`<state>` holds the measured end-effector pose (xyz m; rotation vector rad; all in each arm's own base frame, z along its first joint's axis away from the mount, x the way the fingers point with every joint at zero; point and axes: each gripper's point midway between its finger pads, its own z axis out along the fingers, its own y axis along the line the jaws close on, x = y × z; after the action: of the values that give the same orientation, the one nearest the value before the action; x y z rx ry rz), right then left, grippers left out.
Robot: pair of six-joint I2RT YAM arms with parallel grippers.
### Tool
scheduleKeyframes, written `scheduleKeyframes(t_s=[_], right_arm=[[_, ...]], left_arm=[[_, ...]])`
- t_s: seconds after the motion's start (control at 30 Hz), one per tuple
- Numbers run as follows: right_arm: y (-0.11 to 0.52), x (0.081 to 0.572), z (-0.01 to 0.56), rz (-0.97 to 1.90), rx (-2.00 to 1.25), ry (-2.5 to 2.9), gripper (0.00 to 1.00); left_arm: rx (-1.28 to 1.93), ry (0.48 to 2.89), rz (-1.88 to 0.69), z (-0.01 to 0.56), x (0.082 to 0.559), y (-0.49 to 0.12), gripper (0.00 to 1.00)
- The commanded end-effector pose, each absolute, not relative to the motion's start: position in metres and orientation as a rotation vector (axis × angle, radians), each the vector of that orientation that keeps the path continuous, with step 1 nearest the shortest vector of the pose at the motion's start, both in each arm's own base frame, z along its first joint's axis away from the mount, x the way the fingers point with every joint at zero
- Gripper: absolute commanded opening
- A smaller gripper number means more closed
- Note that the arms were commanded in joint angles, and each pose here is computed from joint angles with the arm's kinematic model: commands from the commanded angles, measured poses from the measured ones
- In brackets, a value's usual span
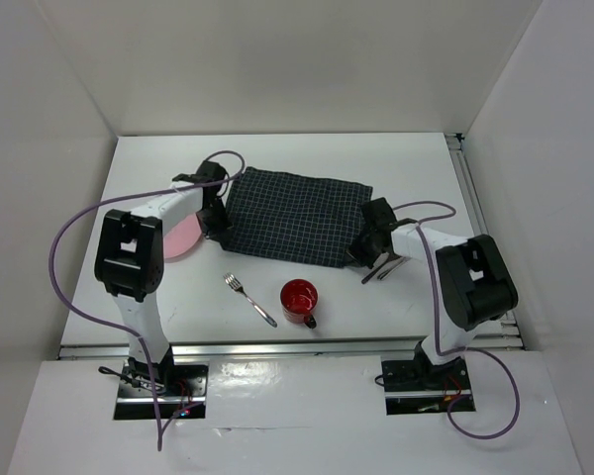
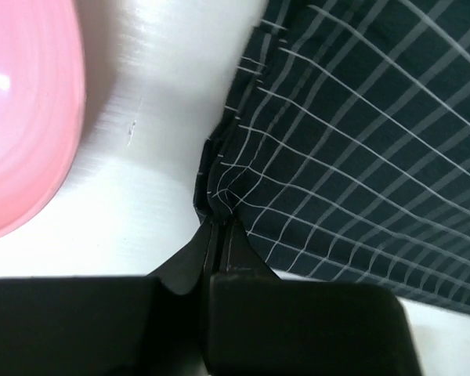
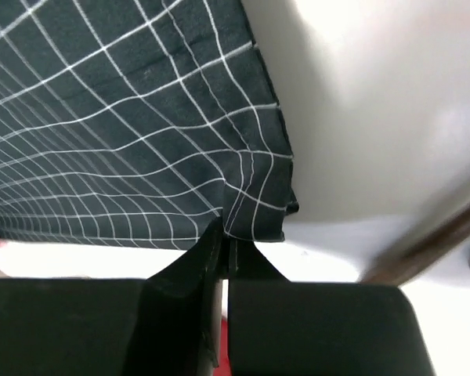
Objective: Set the dinner table for one person
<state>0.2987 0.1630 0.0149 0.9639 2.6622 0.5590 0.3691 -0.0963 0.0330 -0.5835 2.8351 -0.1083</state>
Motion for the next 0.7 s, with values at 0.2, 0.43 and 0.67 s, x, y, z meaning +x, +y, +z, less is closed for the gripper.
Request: scheduleKeyframes(t_s=[0.2, 0.43, 0.67], right_arm=[[0.145, 0.445, 0.145, 0.55, 0.762, 2.323, 0.0], [0.146, 0.431, 0.15, 0.606, 0.723, 2.291, 0.0], [0.139, 0.362, 0.069, 0.596, 0.815, 2.441, 0.0]], left_arm=[[-0.57, 2.534, -0.214, 0.18, 0.458, -0.071, 0.0], [-0.627, 2.393, -0.389, 0.212, 0.431, -0.06, 0.0], [-0.755, 2.565, -0.405, 0.1, 0.351, -0.065, 0.0]])
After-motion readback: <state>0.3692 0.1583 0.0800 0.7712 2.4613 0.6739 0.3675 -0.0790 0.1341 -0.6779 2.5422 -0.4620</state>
